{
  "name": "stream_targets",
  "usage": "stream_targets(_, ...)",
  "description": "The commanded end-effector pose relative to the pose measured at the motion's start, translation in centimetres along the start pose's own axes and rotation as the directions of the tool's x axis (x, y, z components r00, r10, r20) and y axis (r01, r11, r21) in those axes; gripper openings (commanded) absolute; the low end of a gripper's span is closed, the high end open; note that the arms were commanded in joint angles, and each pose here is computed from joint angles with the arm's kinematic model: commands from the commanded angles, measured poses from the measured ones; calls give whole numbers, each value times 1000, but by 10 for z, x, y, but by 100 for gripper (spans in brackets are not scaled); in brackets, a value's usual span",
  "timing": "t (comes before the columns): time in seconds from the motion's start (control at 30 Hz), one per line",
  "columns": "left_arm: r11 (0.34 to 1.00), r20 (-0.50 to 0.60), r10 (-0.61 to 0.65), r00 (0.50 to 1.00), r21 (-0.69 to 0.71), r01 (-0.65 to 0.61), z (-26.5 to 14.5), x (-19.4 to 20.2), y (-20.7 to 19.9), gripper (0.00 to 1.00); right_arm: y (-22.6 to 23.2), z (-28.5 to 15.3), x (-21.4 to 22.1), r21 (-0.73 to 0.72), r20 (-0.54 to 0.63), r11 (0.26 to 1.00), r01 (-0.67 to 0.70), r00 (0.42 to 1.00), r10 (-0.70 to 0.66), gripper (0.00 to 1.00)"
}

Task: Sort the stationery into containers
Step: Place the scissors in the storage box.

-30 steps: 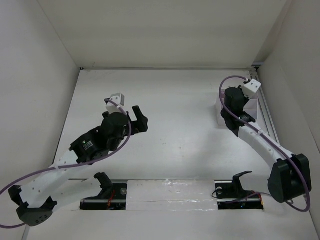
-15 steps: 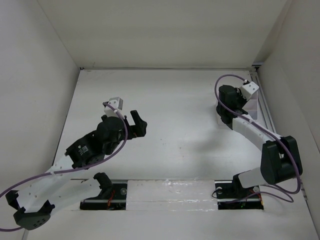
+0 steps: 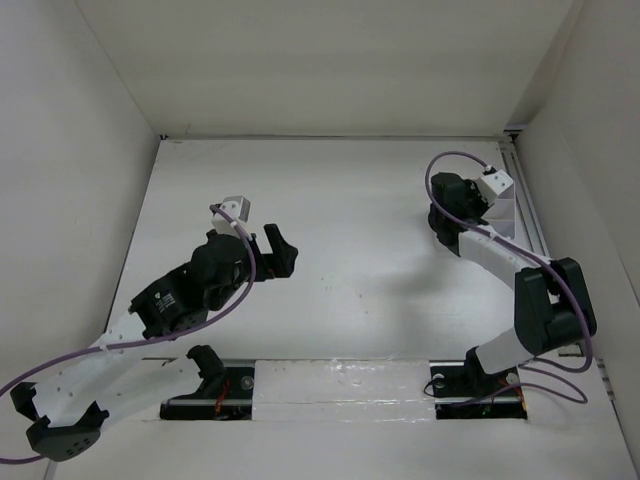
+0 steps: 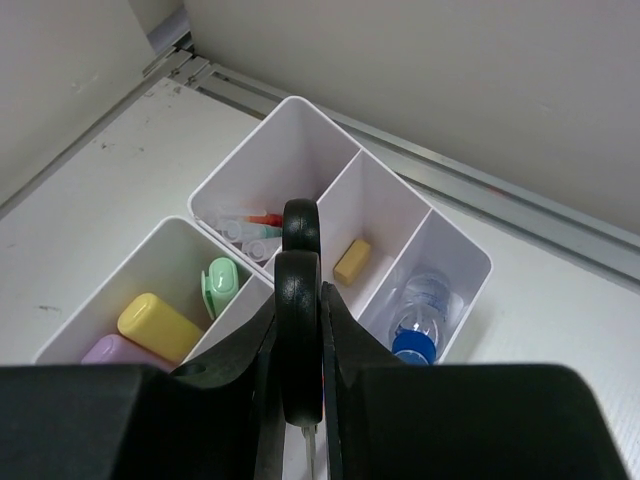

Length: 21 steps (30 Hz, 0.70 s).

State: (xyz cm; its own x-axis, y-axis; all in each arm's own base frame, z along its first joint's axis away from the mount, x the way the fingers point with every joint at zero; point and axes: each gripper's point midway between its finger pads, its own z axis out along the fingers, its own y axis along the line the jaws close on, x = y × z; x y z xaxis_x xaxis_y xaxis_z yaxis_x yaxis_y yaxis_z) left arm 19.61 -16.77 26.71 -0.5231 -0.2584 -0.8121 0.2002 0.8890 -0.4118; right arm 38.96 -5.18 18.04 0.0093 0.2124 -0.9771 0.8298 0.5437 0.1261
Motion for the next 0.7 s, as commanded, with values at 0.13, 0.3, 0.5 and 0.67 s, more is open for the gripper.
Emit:
stream_targets(0.13,999,28,-5,1000,49,3,-4,-7,-8,100,12,4,-17,46,50,996,-79,996,77,0)
stream_targets(0.3,999,28,4,1000,49,-6,-4,-7,-8,100,14,0,-14,37,28,998,-49,998,48,0)
stream_targets(0.5,999,28,4,1000,49,-6,-4,-7,-8,100,13,-4,-9,45,3,999,-10,1000,10,0)
stream_targets(0.67,999,35,0,999,54,-2,-6,-9,-8,100,15,-8,-6,71,1,997,-2,1000,2,5)
